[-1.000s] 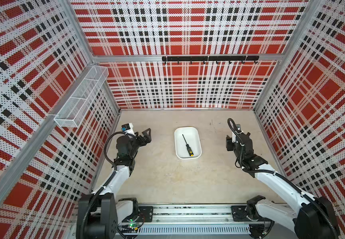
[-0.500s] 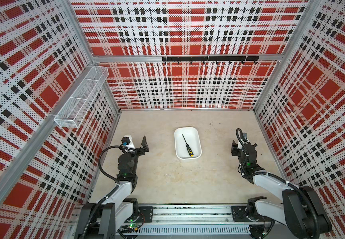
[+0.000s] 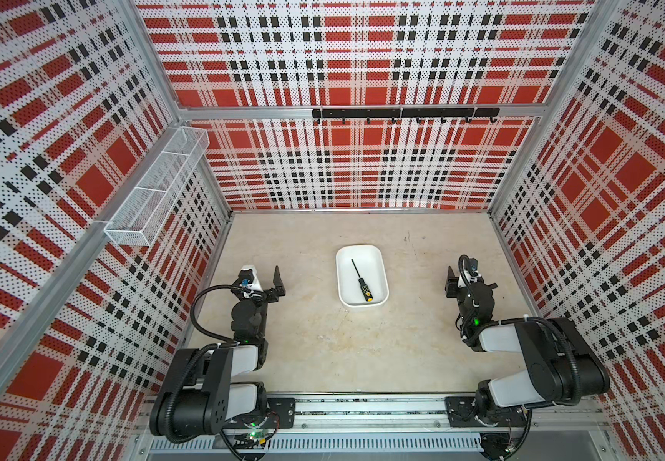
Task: Put the screwdriver in the bin
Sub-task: Reset both arms
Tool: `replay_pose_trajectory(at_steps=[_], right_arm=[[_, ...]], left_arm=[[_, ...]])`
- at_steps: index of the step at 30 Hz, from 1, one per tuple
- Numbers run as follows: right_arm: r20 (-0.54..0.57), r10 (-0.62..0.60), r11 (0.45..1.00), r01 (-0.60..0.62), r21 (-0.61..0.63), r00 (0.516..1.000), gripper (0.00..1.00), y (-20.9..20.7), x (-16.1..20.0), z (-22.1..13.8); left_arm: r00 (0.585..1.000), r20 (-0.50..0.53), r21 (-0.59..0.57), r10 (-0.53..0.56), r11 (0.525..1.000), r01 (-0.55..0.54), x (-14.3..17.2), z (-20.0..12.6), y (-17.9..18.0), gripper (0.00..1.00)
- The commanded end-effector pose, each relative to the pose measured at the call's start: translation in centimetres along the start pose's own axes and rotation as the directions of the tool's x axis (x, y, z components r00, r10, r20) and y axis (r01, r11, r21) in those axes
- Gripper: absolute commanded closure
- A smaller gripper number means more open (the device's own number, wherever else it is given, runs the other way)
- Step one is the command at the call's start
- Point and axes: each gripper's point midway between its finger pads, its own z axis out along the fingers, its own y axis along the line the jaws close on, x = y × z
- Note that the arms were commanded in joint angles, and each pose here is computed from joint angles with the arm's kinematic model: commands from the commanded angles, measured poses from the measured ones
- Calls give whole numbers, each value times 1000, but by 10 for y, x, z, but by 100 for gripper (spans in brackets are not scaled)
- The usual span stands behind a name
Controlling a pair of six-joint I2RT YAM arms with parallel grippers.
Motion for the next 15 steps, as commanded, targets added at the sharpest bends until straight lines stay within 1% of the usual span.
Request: replay_pose_trajectory(at_steps=[1,3,5,7,9,10,12,14,15], right_arm=[[114,28,1000,-26,-15,993,41,-3,-15,-5],[84,34,999,-32,-16,996,40,-4,-10,-5],[93,39,999,-37,-21,995,40,-5,-12,-2],[69,34,999,-32,-33,997,39,-3,-9,0],[69,25,999,-22,-44,997,38,0,-9,2],[64,24,999,-21,-47,998,38,0,-10,3],[53,19,998,-16,-56,998,35,2,-8,6],[42,20,998,-17,-60,999,32,2,-7,7],[41,21,998,-18,-62,999,30,3,-7,8]], left_arm=[[996,84,3,2,1000,-3,-14,-2,2,2],[996,84,0,0,1000,0,-10,-2,3,2],[997,82,7,-1,1000,0,-6,0,1,2],[997,73,11,1,1000,-2,1,3,0,2],[997,72,5,0,1000,-1,6,4,1,2],[997,79,3,1,1000,-1,4,6,1,2],[1000,30,-15,5,1000,-4,12,12,4,2],[1000,15,3,6,1000,-6,14,22,0,2],[1000,-24,-1,12,1000,-12,19,29,1,2]])
